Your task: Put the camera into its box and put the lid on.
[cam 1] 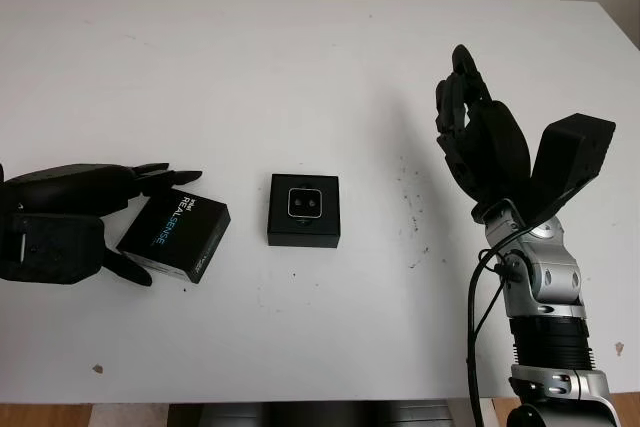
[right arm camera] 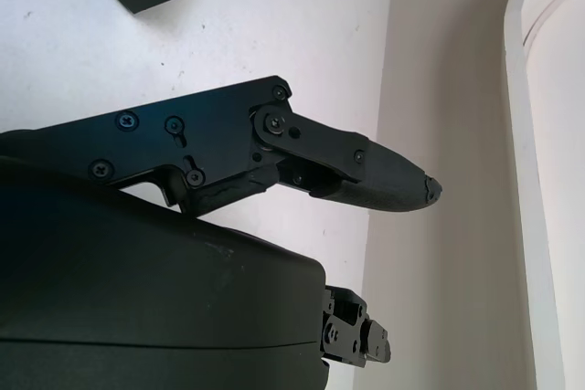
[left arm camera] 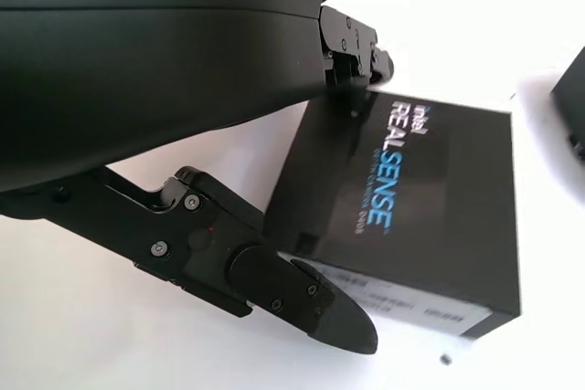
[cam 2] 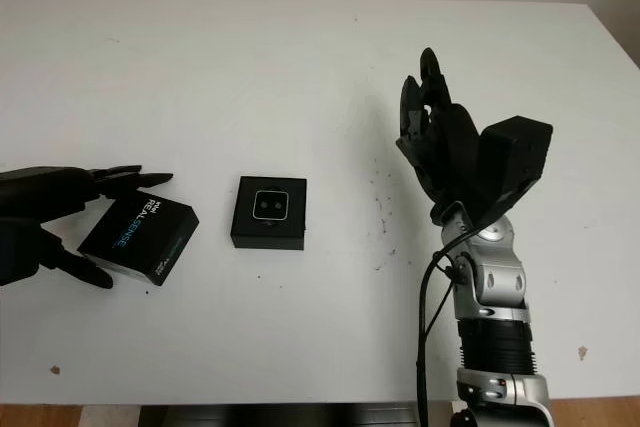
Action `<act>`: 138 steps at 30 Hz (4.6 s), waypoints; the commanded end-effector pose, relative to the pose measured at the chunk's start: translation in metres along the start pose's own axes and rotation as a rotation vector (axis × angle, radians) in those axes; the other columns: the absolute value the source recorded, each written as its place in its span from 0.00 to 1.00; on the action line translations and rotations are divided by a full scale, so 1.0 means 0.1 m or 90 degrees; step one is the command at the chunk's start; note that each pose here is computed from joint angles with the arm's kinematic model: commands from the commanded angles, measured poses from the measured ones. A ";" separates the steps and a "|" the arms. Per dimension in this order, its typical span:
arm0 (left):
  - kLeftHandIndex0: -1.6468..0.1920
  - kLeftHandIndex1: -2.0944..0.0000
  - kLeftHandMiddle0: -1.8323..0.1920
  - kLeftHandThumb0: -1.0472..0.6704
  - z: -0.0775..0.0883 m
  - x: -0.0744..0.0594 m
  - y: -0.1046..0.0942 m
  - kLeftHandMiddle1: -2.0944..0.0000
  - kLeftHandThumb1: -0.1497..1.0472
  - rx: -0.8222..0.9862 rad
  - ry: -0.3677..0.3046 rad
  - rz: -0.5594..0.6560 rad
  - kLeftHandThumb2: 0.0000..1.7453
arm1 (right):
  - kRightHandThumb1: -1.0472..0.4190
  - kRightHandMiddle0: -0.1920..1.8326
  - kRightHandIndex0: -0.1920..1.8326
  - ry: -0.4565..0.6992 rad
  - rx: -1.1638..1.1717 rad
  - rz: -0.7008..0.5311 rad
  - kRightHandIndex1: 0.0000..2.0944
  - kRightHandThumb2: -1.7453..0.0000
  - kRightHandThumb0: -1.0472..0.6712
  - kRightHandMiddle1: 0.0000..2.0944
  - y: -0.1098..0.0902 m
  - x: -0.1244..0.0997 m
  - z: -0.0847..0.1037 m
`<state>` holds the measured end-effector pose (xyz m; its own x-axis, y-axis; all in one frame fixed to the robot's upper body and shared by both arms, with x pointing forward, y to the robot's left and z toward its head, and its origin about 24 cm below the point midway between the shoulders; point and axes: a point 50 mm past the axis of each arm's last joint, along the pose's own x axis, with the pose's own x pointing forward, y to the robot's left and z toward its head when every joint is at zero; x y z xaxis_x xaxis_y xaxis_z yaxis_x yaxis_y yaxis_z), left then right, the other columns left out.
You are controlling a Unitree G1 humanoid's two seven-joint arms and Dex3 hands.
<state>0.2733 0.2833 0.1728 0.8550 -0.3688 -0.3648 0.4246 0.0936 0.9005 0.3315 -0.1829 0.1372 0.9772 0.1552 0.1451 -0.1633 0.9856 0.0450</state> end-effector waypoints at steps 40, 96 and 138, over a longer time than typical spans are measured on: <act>0.84 0.34 0.82 0.46 0.34 0.06 0.23 0.26 1.00 -0.181 -0.001 0.158 0.20 | 0.00 0.00 0.00 -0.003 -0.026 0.056 0.00 0.62 0.28 0.01 0.06 -0.06 -0.06; 0.86 0.22 0.82 0.47 1.01 0.51 0.37 0.17 1.00 -0.322 -0.006 0.108 0.18 | 0.00 0.00 0.00 0.006 -0.007 0.073 0.02 0.62 0.28 0.02 0.21 -0.06 -0.16; 0.89 0.23 0.82 0.47 1.20 0.64 0.20 0.19 1.00 -0.319 -0.053 0.033 0.20 | 0.00 0.00 0.00 0.009 0.009 0.069 0.02 0.63 0.28 0.03 0.27 -0.07 -0.20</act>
<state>0.3035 0.1576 0.1961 0.8765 -0.3866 -0.2870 0.4678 0.5426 0.6977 0.3247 -0.1576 0.1175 0.9569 0.2612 0.1270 -0.2686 0.9622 0.0450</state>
